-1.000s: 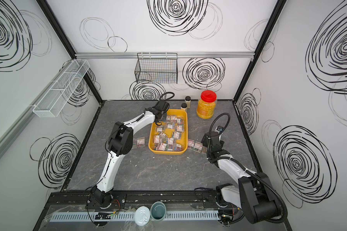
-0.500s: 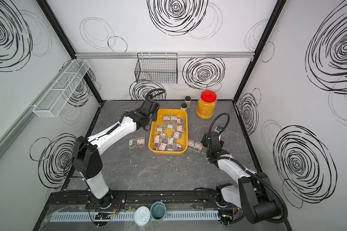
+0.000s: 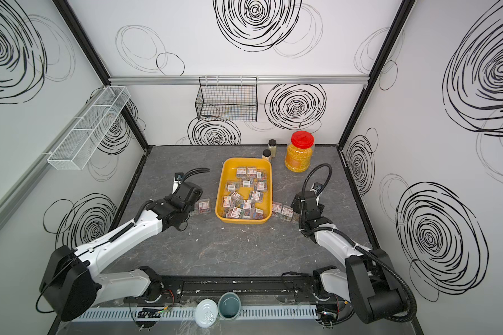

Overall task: Take the paper clips out of the storage box
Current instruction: Pick up the boxed paper clips from the storage box, then place the boxed paper clips at the center of the board.

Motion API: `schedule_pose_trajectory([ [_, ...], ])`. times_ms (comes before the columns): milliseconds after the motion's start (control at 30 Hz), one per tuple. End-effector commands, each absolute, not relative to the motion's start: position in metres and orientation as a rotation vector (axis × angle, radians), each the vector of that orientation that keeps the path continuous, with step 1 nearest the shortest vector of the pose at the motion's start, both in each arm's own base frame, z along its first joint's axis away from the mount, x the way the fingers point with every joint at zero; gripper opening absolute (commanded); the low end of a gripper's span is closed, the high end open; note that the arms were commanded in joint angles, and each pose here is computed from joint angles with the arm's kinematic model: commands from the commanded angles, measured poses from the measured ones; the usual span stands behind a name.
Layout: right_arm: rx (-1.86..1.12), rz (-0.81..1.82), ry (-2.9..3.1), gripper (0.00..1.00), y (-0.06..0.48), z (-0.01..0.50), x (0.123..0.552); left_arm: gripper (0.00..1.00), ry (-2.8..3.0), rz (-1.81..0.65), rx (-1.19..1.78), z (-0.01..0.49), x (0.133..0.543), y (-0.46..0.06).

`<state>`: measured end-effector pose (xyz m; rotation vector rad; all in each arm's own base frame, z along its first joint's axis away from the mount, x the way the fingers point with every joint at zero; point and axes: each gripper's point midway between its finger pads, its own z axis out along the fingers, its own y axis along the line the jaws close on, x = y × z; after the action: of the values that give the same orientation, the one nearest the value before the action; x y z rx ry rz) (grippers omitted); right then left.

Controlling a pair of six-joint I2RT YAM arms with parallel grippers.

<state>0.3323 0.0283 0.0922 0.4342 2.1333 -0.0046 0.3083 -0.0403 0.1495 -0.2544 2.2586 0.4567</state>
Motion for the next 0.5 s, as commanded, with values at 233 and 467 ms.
schedule_pose_trajectory([
  [233, 0.432, -0.025, 2.115, 0.83, 0.029, 0.101, 0.339, 0.25, 2.242, 0.565, -0.436, 0.122, 0.289, -0.002],
  [467, 0.427, -0.029, 2.119, 0.83, 0.03, 0.1, 0.339, 0.28, 2.285, 0.537, -0.471, 0.108, 0.288, -0.007],
])
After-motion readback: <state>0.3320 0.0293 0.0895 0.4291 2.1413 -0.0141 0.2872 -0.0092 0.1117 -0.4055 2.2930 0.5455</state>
